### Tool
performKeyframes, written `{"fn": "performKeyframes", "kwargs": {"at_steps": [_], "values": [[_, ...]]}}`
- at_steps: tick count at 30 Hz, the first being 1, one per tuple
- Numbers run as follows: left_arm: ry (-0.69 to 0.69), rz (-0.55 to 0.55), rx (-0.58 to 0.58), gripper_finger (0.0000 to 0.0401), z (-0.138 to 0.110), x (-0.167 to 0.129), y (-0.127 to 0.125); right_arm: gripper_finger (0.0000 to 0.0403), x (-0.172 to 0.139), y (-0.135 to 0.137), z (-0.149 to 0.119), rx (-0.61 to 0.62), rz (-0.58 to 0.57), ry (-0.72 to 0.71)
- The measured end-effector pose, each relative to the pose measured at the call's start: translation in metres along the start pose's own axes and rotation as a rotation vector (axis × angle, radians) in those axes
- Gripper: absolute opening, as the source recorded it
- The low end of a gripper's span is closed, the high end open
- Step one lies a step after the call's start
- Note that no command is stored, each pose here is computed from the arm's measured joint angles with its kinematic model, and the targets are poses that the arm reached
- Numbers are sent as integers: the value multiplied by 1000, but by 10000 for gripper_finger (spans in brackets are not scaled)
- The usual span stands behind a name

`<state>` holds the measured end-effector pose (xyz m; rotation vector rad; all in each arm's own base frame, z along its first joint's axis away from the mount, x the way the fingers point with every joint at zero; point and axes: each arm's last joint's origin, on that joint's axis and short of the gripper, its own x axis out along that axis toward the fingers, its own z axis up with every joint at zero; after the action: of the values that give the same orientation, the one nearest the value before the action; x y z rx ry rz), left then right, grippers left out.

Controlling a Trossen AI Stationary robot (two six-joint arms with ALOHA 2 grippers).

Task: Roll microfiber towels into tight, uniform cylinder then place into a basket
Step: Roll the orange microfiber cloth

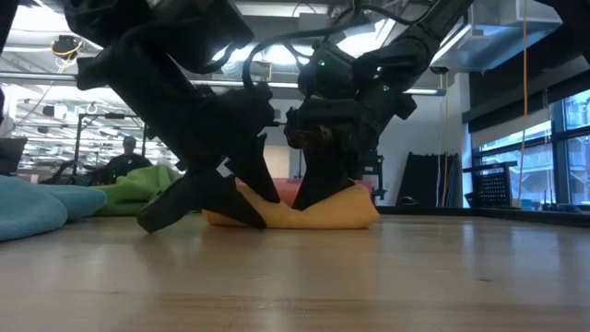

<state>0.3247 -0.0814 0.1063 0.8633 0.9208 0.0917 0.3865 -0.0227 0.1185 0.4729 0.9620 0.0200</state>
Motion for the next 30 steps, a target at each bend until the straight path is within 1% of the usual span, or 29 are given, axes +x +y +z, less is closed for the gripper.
{"fn": "performKeyframes", "kwargs": {"at_steps": [9, 14, 15, 18, 23, 28, 30], "values": [[19, -33, -69, 74, -9, 11, 12, 3, 0, 0, 0, -7, 15, 5], [20, -40, -93, 15, -10, 12, 13, 9, -2, 1, 1, -100, 12, -1], [16, -48, -93, 9, -10, 12, 13, 11, -4, 2, 1, -104, 7, -4], [10, -64, -97, 7, -10, 12, 12, 16, -14, 5, 4, -125, -10, -18], [14, -70, -125, 3, -11, 13, 12, 18, -37, 13, 9, -169, -83, -45], [13, -74, -147, 2, -11, 13, 12, 27, -59, 19, 10, -196, -195, -60], [-8, -103, -180, 1, -10, 10, 13, 29, -67, 25, 8, -213, -257, -67]]}}
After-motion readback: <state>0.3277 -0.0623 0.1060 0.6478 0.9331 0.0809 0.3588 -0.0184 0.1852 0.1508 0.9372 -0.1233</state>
